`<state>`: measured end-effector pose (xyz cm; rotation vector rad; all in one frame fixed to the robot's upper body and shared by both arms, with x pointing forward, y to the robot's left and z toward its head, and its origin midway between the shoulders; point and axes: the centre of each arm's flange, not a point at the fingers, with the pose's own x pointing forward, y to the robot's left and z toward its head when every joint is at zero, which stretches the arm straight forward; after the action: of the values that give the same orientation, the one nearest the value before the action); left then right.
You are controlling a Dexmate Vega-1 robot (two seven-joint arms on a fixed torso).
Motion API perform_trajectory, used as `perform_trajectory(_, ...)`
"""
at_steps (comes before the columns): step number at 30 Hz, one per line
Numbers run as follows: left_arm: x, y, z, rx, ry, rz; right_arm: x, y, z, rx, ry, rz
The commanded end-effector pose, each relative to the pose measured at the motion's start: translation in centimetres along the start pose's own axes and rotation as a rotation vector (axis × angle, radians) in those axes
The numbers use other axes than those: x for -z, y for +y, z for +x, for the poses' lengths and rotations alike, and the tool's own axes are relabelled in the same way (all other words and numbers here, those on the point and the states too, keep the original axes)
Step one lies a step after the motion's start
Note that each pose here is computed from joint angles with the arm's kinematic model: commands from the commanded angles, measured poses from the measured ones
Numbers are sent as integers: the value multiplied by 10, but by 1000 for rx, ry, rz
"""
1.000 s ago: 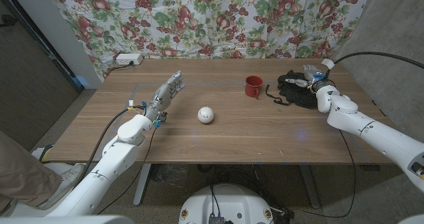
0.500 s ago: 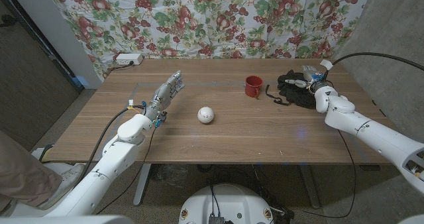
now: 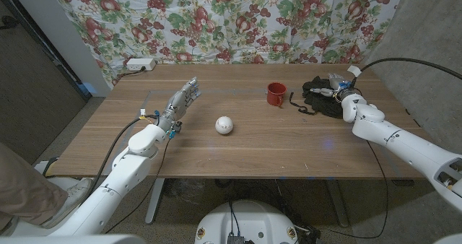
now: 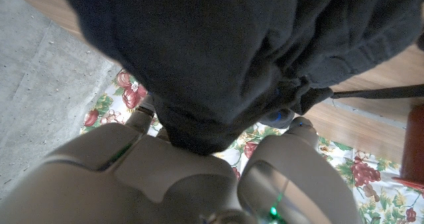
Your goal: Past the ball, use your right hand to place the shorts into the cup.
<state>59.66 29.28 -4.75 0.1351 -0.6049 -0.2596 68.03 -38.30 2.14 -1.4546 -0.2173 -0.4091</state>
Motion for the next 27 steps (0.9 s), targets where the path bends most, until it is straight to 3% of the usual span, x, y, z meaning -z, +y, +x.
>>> perform_trajectory(1, 1, 0, -3, -6, 0, -2, -2, 3, 2, -20, 0, -4)
perform_trajectory(27, 1, -1, -10, -9, -3, -2, -3, 13, -6, -33, 11, 4)
